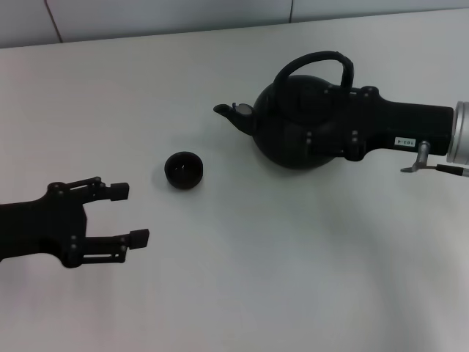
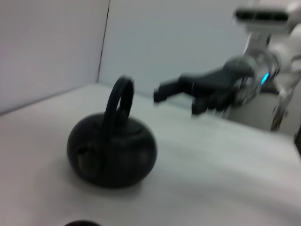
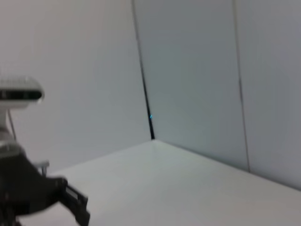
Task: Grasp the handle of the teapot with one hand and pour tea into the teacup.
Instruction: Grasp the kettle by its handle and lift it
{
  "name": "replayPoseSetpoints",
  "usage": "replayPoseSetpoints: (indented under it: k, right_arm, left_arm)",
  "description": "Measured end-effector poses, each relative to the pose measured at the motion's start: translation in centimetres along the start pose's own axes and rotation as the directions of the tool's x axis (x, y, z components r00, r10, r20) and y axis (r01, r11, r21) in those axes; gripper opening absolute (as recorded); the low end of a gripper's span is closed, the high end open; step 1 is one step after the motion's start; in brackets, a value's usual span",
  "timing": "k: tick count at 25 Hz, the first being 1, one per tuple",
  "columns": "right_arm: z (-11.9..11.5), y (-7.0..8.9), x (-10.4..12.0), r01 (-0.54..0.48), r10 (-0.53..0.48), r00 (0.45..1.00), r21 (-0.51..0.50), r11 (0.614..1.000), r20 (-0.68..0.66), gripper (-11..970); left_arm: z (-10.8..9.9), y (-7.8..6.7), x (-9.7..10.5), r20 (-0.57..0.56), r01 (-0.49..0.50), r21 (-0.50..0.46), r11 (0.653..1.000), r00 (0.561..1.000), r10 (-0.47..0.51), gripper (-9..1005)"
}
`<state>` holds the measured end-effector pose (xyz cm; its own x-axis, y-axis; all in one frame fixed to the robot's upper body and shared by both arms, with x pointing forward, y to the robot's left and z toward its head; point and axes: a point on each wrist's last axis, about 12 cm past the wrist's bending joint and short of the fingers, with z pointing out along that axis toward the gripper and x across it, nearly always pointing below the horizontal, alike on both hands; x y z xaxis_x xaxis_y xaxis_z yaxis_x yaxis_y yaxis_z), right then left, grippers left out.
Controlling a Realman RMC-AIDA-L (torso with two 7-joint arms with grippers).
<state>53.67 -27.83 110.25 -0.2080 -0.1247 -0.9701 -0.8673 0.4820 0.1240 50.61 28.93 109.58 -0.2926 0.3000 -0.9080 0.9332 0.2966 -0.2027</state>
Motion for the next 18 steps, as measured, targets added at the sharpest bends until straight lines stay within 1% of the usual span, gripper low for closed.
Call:
replayPoseSetpoints:
  k: [5, 9, 14, 18]
  right_arm:
    - [-0.6, 0.1, 0.5, -0.035, 0.034, 0.999, 0.027, 0.999, 0.028, 760]
    - [-1.1, 0.2, 1.0, -0.051, 0.050, 0.998, 0.042, 0.998, 0.029, 760]
    - [-1.7, 0.6, 1.1, -0.067, 0.063, 0.996, 0.048, 0.997, 0.065, 760]
    - [-2.1, 0.5, 1.5, -0.081, 0.076, 0.995, 0.076, 0.994, 0.065, 760]
  left_arm:
    - [0.7, 0.5, -0.3, -0.027, -0.016, -0.012, 1.000, 1.000, 0.015, 863]
    - [0.7, 0.6, -0.4, -0.027, -0.026, -0.016, 1.000, 0.999, 0.026, 863]
    - [0.6, 0.9, -0.7, -0.025, -0.034, -0.027, 0.999, 0.999, 0.033, 862]
    - [0.6, 1.1, -1.1, -0.027, -0.039, -0.027, 0.999, 0.999, 0.039, 862]
